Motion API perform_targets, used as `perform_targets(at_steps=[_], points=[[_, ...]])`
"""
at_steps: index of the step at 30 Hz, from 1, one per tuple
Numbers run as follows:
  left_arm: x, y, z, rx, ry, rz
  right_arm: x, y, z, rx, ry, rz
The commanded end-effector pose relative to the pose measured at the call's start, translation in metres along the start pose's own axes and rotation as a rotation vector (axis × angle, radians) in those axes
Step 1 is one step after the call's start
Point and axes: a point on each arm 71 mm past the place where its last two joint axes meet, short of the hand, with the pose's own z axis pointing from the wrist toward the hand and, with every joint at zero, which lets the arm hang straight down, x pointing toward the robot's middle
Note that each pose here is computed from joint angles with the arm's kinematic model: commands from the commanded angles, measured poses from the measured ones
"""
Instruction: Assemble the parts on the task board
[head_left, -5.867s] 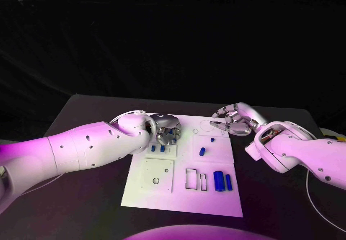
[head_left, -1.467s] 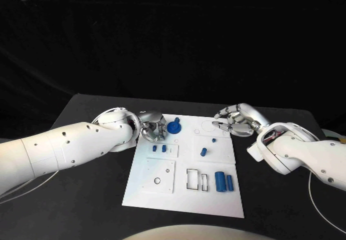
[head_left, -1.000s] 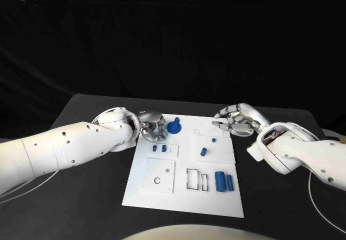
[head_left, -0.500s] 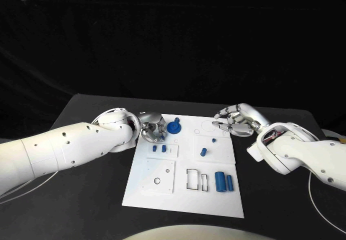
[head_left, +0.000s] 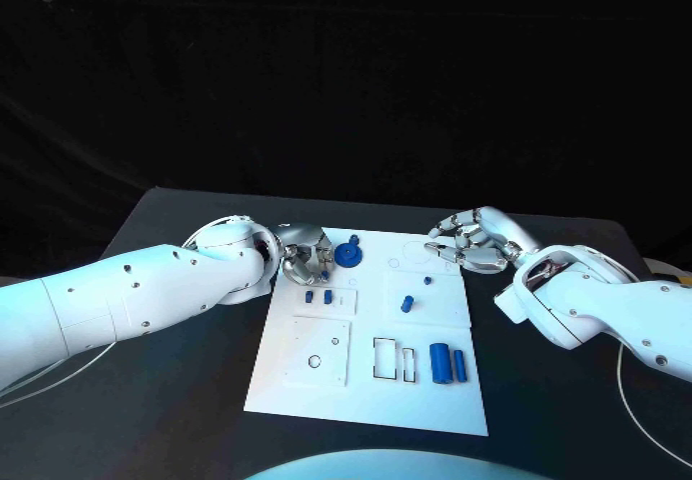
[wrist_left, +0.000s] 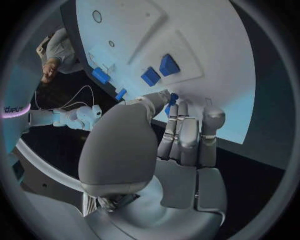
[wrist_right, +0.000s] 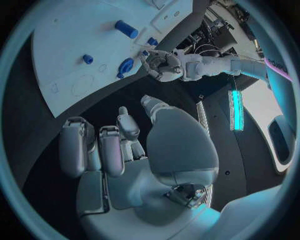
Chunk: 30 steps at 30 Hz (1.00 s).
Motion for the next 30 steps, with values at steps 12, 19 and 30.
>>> perform_targets(at_steps=[12, 19, 30], points=[[-0.0003, 0.0023, -0.0024, -0.002, 0.003, -0.004, -0.001, -0.001, 0.0, -0.004, -0.003, -0.006], [-0.0048, 0.0069, -0.0091, 0.015, -0.026, -0.063, -0.003, -0.006, 0.0, 0.003, -0.003, -0.013], [-0.0325, 0.0255, -0.0291, 0.089, -0.248, -0.482, -0.007, -0.02, 0.002, 0.002, 0.077, -0.104]])
